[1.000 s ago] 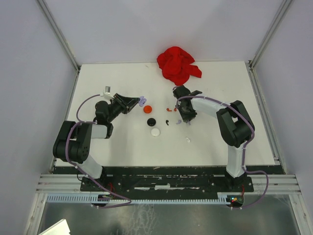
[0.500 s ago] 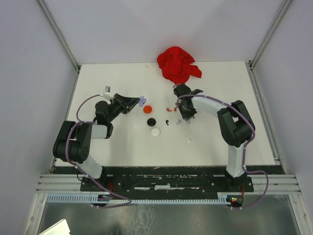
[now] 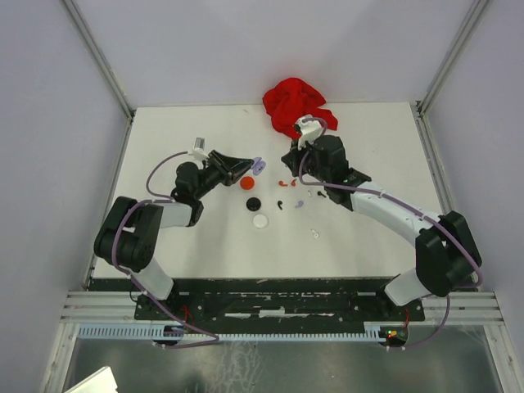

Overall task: Insert the wireless bluetooth earbuds into the charging case
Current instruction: Place the earbud in the charging case.

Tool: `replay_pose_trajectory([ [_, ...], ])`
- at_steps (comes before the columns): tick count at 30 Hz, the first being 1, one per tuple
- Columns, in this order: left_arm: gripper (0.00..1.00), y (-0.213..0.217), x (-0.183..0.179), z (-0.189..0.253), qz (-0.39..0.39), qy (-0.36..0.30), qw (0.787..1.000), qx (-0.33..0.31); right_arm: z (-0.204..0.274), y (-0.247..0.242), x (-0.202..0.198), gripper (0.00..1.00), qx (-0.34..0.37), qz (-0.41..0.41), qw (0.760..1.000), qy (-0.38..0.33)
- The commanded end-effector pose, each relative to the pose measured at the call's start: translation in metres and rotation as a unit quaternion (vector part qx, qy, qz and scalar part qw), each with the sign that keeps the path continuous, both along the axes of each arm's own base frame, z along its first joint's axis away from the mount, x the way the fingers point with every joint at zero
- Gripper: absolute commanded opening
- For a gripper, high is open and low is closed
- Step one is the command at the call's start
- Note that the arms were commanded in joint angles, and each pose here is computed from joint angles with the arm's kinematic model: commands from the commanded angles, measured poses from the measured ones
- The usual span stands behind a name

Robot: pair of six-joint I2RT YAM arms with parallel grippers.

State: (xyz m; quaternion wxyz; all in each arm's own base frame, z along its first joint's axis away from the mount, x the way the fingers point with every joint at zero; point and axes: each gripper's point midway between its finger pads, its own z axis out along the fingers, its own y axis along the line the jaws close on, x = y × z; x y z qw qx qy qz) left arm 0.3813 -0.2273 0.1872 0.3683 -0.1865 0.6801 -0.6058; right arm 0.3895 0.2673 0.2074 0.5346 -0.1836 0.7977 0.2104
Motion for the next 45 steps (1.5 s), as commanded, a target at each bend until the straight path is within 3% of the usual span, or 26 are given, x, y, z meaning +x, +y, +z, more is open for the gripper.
replay_pose_trajectory([
  [1,0.03,-0.006,0.009,0.017,0.011,0.004,0.999,-0.044,0.056,0.044,-0.013,0.02,0.083,0.095,0.981,-0.145],
  [8,0.03,-0.012,0.009,0.012,0.006,0.022,0.998,-0.058,0.073,0.073,-0.047,0.01,0.116,0.162,0.947,-0.253],
  [25,0.03,-0.017,-0.003,0.014,-0.012,0.045,0.992,-0.115,0.045,0.080,-0.035,0.01,0.070,0.139,0.949,-0.273],
  [45,0.03,-0.017,-0.008,0.027,-0.023,0.036,0.990,-0.132,0.020,0.076,-0.024,0.01,0.051,0.115,0.958,-0.257],
])
